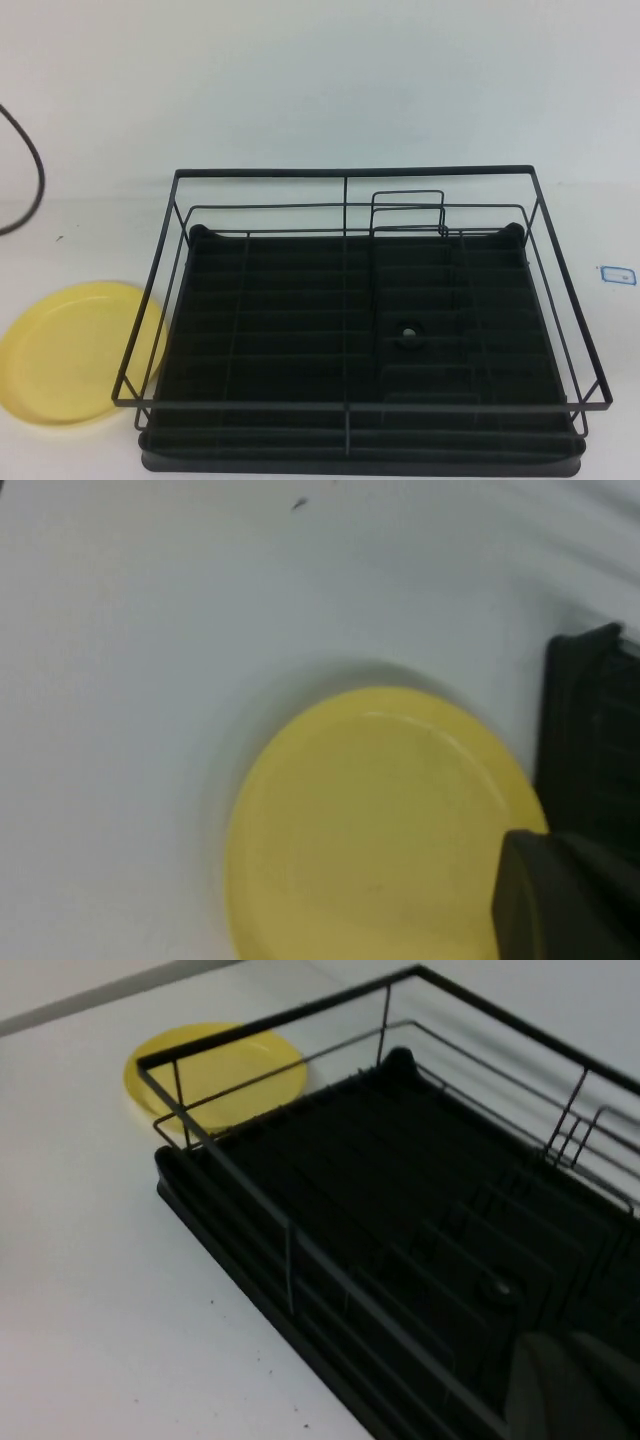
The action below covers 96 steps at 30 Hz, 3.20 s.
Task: Place plate on rack
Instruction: Pick up the plate from the table, then hand over the plate
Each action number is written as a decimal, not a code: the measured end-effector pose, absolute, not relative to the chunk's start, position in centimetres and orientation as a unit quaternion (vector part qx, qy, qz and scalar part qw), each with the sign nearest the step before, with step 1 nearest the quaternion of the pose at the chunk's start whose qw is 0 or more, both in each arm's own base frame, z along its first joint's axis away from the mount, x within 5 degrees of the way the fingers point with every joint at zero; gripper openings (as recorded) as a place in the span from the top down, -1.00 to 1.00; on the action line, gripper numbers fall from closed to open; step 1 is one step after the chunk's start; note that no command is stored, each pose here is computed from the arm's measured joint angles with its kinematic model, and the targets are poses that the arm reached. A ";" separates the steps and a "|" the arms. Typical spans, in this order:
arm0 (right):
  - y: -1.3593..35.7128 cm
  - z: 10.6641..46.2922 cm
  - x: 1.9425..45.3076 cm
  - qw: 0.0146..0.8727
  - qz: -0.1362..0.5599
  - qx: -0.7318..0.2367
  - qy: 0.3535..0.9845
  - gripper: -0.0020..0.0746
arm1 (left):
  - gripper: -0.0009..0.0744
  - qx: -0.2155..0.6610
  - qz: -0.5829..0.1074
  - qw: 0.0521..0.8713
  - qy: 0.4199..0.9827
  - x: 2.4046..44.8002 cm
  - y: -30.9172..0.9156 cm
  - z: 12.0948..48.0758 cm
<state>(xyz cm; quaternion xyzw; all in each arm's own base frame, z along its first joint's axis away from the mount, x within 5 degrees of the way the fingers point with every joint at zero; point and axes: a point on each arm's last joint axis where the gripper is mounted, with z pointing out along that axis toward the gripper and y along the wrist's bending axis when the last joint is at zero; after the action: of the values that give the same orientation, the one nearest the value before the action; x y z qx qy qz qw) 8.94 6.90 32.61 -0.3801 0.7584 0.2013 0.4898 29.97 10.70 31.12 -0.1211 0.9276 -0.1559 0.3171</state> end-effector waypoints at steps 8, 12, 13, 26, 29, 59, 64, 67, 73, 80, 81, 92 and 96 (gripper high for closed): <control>8.2 29.8 14.8 0.383 0.255 -0.311 0.831 0.90 | 0.92 -0.115 -0.101 0.256 0.954 31.2 10.5 27.3; 8.8 30.1 17.5 0.361 0.262 -0.309 0.840 0.72 | 0.55 -0.125 -0.096 0.228 0.961 31.8 11.1 25.5; 8.9 30.3 18.0 0.358 0.264 -0.310 0.840 0.65 | 0.43 -0.129 -0.097 0.222 0.962 31.9 11.2 25.0; 9.7 34.3 19.8 0.376 0.280 -0.339 0.816 0.14 | 0.03 -0.160 -0.116 0.139 0.970 34.1 12.3 17.3; 9.8 34.3 19.7 0.372 0.282 -0.342 0.816 0.14 | 0.03 -0.167 -0.124 0.124 0.970 34.4 12.3 15.8; 11.3 36.4 18.9 0.389 0.426 -0.305 0.758 0.13 | 0.95 0.003 -0.086 0.515 0.853 24.3 4.2 39.9; 11.7 37.9 18.9 0.425 0.487 -0.281 0.709 -0.13 | 0.95 0.106 -0.142 0.572 0.801 17.3 -2.2 42.3; 11.8 38.2 18.9 0.428 0.501 -0.278 0.699 -0.39 | 0.95 0.124 -0.162 0.604 0.771 14.2 -3.5 42.6; 12.0 38.8 18.3 0.425 0.536 -0.286 0.671 -0.50 | 0.95 0.140 -0.184 0.604 0.762 12.4 -4.2 42.4; 12.3 39.2 17.7 0.430 0.554 -0.320 0.637 -0.51 | 0.95 0.152 -0.231 0.596 0.754 12.6 -5.0 42.5; 12.3 39.2 17.8 0.432 0.552 -0.322 0.636 -0.52 | 0.95 0.153 -0.239 0.599 0.749 12.5 -5.1 42.6; 14.8 37.5 19.8 0.389 0.593 -0.316 0.630 -0.52 | 0.95 0.167 -0.275 0.577 0.750 13.6 -5.7 42.2; 16.0 37.9 20.0 0.389 0.595 -0.331 0.621 -0.52 | 0.94 0.170 -0.292 0.577 0.743 13.8 -6.0 42.3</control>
<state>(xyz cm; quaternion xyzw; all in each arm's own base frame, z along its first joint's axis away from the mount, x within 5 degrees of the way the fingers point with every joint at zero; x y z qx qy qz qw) 19.95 15.97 37.89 -0.3307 0.6211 0.5950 0.3885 13.80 -5.97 42.33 0.1701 0.7433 -0.2917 0.5774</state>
